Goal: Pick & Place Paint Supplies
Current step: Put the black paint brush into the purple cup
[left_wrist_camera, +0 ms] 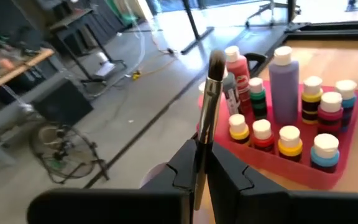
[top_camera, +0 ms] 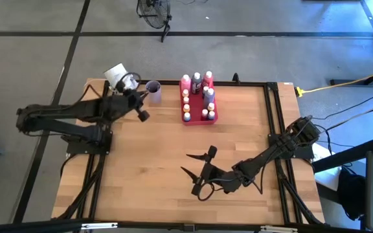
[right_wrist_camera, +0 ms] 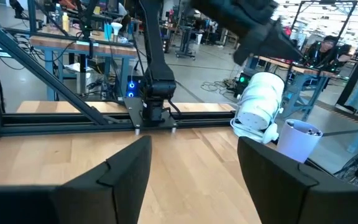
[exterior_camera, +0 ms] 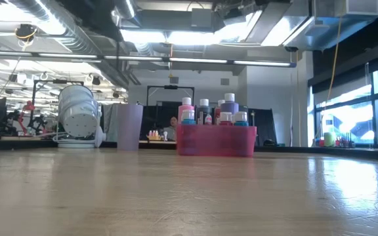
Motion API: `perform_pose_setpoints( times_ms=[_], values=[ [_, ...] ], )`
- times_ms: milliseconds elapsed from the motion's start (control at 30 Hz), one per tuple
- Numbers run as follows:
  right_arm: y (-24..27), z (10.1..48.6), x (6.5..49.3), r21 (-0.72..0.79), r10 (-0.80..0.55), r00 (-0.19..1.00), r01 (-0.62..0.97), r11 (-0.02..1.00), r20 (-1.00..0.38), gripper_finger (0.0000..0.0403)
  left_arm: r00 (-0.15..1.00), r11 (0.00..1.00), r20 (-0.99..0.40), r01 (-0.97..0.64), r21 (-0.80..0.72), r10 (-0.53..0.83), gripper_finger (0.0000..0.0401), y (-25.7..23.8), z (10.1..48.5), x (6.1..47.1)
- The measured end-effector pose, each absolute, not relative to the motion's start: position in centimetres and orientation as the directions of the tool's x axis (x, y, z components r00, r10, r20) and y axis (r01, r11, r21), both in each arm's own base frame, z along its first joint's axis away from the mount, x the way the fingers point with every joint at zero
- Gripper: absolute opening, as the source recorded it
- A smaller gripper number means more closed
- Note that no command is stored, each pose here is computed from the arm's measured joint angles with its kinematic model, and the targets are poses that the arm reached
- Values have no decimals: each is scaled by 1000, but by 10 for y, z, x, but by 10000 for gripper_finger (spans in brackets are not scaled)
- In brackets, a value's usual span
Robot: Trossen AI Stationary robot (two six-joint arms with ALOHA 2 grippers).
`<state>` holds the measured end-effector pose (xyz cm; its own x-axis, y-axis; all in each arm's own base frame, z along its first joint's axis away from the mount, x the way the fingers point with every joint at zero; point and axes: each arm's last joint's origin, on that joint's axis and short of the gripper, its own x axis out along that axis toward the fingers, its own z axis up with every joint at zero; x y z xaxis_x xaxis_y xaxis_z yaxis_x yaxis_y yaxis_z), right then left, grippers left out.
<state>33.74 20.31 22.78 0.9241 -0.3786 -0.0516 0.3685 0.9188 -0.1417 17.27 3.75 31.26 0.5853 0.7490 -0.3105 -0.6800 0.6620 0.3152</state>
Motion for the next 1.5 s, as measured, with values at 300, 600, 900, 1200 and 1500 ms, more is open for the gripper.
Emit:
perform_pose_setpoints(
  times_ms=[300, 600, 900, 1200, 1500],
  values=[
    [204, 225, 338, -129, -350, 934, 339, 932, -72, 243, 568, 670, -373, -695, 261, 734, 18, 97, 303, 181],
    [206, 221, 338, -150, -252, 961, 235, 960, -109, 243, 592, 658, -338, -743, 122, 732, 18, 139, 255, 182],
    [202, 219, 340, -170, -262, 957, 239, 956, -127, 241, 560, 607, -341, -794, 42, 755, 18, 158, 221, 162],
    [192, 215, 347, -154, -224, 961, 199, 968, -163, 241, 574, 635, -430, -772, 0, 697, 18, 171, 200, 166],
    [189, 214, 350, -139, -189, 965, 165, 976, -180, 241, 575, 653, -455, -757, 19, 680, 44, 176, 188, 173]
  ],
)
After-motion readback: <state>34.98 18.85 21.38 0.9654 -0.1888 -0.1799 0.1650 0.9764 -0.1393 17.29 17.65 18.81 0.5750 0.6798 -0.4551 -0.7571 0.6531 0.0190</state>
